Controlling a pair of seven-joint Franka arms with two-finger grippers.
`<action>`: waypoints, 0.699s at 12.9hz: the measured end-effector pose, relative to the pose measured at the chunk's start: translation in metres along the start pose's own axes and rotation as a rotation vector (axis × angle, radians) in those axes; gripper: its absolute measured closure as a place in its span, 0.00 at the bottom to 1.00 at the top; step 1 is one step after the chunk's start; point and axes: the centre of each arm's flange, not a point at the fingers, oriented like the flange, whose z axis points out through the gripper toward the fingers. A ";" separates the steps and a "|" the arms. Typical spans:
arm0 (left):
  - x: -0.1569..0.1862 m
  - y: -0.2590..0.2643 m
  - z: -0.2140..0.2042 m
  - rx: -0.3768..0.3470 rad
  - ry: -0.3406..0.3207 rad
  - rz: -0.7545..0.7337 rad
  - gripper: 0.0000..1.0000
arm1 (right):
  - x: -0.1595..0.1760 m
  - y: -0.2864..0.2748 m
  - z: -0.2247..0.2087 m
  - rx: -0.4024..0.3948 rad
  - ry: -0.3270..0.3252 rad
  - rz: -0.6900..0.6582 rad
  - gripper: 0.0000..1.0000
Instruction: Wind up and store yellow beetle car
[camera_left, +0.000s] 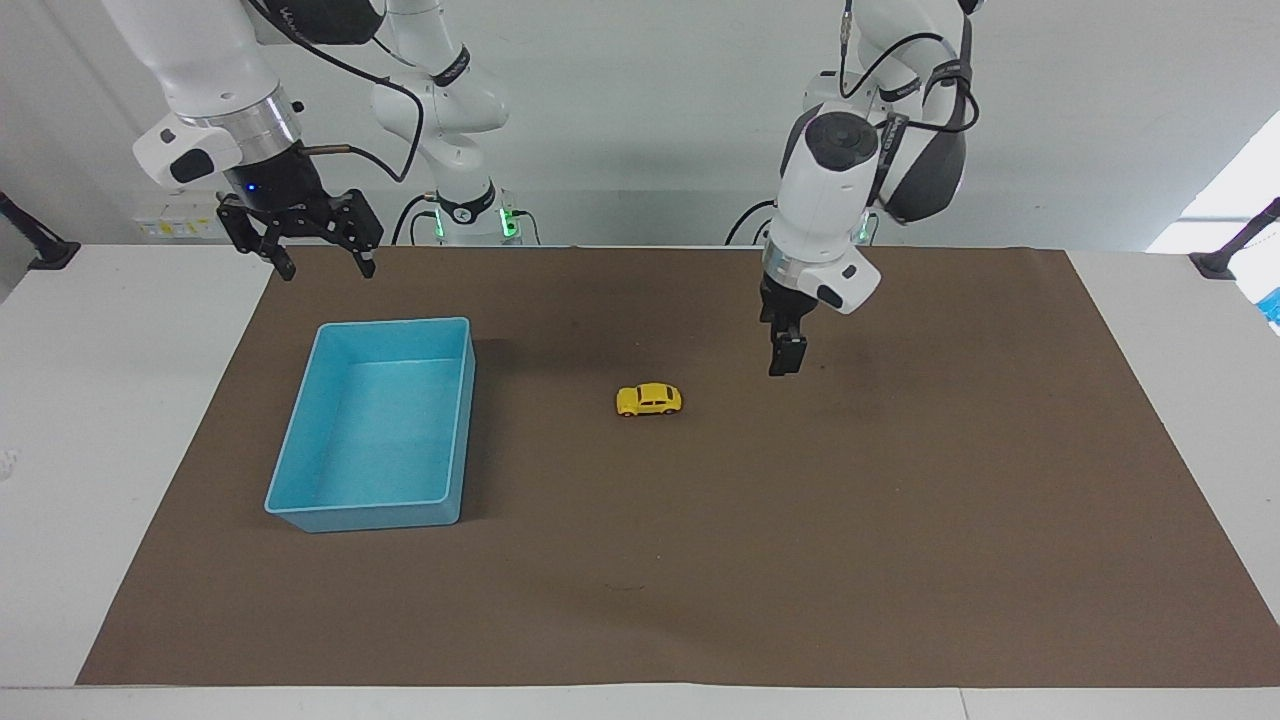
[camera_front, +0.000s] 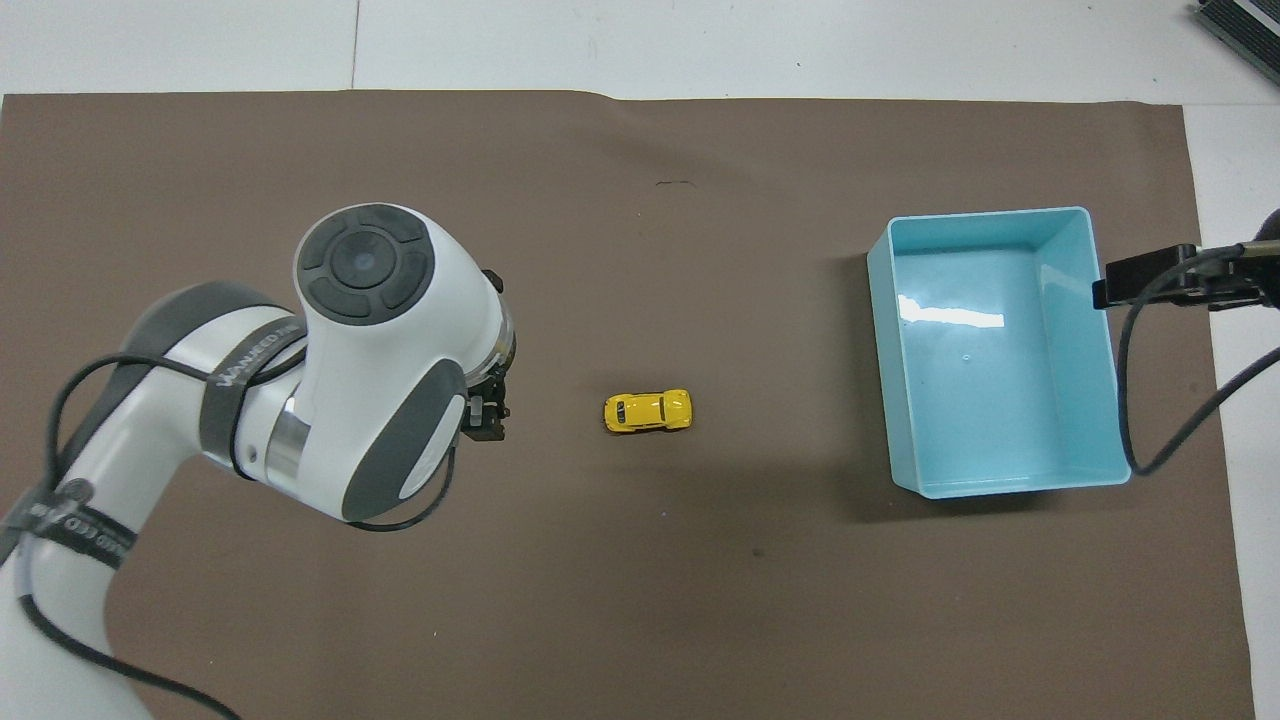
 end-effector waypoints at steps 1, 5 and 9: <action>-0.009 0.002 0.015 -0.004 -0.002 -0.017 0.00 | 0.000 0.000 0.000 0.000 0.000 0.001 0.00; -0.062 -0.006 0.061 -0.039 -0.031 -0.064 0.00 | 0.000 0.001 0.000 0.000 0.000 0.001 0.00; -0.112 -0.030 0.114 -0.033 -0.035 -0.110 0.00 | 0.000 0.001 0.000 0.000 0.000 0.002 0.00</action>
